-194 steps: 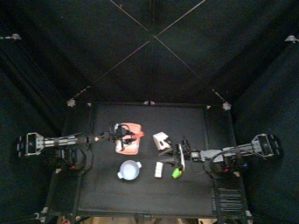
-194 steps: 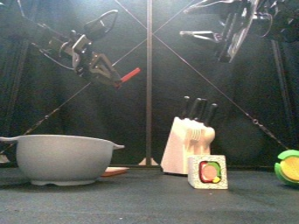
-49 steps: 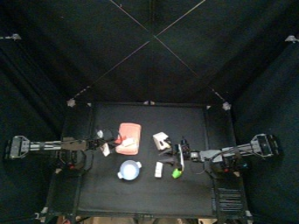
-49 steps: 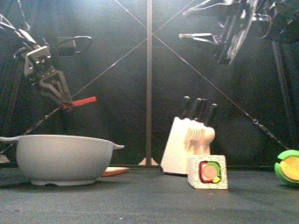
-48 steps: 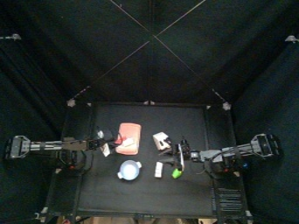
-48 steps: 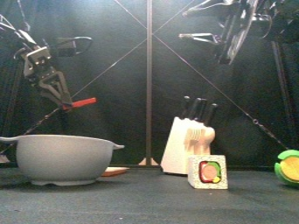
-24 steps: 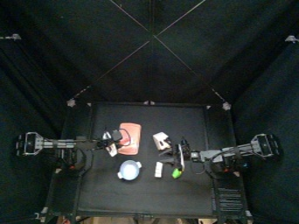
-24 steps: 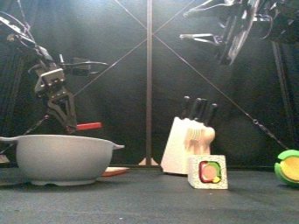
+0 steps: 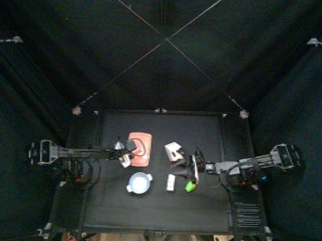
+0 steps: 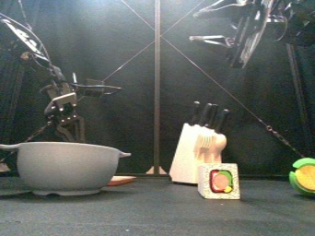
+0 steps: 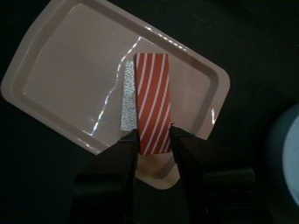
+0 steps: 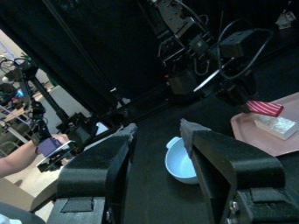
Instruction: Put salmon on rice
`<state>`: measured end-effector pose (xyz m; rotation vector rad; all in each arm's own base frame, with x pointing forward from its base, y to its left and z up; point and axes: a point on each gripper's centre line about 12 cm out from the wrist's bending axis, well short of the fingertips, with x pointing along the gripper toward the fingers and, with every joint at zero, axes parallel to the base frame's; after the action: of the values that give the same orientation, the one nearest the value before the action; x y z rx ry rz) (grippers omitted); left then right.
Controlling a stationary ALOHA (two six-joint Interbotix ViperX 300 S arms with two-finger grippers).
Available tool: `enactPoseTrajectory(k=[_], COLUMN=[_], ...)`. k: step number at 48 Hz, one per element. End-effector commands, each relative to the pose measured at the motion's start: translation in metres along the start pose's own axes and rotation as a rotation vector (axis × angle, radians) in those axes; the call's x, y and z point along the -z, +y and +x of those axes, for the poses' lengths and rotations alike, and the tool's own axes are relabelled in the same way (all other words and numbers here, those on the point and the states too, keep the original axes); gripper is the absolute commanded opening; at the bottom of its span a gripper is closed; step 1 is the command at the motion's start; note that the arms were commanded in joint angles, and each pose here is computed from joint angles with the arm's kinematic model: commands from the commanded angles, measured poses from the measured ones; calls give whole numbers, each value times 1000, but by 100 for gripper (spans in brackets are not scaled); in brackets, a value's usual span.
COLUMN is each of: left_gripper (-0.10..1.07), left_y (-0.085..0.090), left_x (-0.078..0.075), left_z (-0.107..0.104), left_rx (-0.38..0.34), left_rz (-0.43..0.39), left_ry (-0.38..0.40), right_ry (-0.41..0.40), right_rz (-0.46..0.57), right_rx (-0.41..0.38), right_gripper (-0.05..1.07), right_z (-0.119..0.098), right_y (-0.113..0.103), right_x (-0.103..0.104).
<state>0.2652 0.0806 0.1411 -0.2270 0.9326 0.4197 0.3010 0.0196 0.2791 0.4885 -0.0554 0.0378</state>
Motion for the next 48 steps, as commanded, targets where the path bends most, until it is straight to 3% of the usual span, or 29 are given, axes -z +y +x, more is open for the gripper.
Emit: enactPoseTrajectory(k=[1,10,48], left_gripper=[64,64,64], left_y=[1,6,6], left_x=[-14,-12,2], left_z=[4,12,19], left_rx=[0,-12,-10], left_rz=[-9,-15,108], left_ry=[-24,-6,15], right_ry=[-30,-29,-32], right_rz=[0,-1,1], right_rx=[-16,-17,-18], right_gripper=[82,82,82], right_z=[-1,-1,-1], right_y=[4,5,5], right_x=[-8,-8,-9])
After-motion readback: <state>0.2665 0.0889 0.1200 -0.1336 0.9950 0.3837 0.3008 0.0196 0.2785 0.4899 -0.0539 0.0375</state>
